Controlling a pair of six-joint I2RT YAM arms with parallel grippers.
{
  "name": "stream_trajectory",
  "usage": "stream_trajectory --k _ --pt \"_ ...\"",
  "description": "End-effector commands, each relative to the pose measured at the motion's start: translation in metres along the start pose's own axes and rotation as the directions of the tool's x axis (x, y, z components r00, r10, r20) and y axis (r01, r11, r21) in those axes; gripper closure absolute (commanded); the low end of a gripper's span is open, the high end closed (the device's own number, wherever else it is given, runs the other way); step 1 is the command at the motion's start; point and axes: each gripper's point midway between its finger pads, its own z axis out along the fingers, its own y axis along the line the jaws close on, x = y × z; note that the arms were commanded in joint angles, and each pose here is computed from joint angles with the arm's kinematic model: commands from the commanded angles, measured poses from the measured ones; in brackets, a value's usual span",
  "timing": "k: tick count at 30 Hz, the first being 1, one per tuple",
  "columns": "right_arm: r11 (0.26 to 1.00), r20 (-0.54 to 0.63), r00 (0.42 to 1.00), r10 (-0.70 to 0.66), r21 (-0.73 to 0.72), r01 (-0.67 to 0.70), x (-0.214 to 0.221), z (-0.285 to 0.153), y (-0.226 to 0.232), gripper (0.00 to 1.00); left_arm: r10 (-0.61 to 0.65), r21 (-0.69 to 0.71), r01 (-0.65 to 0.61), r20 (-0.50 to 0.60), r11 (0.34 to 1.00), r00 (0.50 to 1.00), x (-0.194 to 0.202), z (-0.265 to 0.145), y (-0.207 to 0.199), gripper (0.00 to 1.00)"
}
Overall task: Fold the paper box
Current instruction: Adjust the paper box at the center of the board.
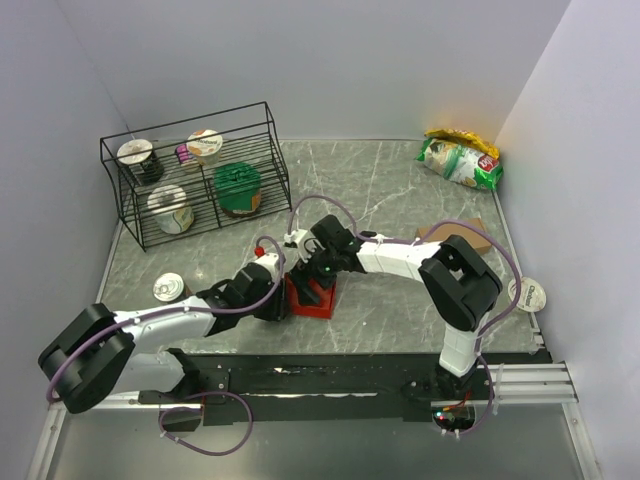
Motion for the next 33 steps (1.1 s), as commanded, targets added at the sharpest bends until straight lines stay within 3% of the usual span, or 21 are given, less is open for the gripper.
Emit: stream_trajectory --k 1,7,9,14,20,26,33 --pt "1.0 0.008 1.0 -0.002 0.008 0.002 0.006 -0.006 0.002 0.0 -0.001 -0.07 0.005 0.055 0.998 0.998 -0.016 0.001 0.001 0.56" --pt "0.991 0.043 0.999 0.009 0.135 -0.015 0.005 -0.014 -0.015 0.0 -0.024 -0.025 0.027 0.112 0.999 0.993 -0.026 -0.002 -0.008 0.54" --pt "0.984 0.056 0.998 0.008 0.175 -0.017 0.002 -0.016 -0.023 0.0 -0.038 0.007 0.037 0.139 0.999 0.99 -0.033 -0.005 -0.015 0.47" --pt "0.984 0.088 0.996 -0.01 0.177 -0.006 -0.004 -0.018 -0.025 0.0 -0.053 0.05 0.044 0.191 0.998 0.98 -0.045 -0.013 -0.024 0.41" --pt "0.947 0.089 0.996 0.009 0.318 -0.037 -0.001 -0.027 -0.055 0.0 -0.063 0.076 0.05 0.185 0.996 0.981 -0.042 -0.015 -0.027 0.38" --pt "0.955 0.148 0.985 0.088 0.269 -0.125 -0.01 -0.042 -0.07 0.0 -0.07 0.082 0.054 0.206 0.995 0.976 -0.049 -0.019 -0.027 0.2" --pt "0.903 0.207 0.967 0.149 0.37 -0.218 -0.027 -0.065 -0.101 0.0 -0.058 0.106 0.034 0.233 0.994 0.971 -0.065 -0.016 -0.031 0.02"
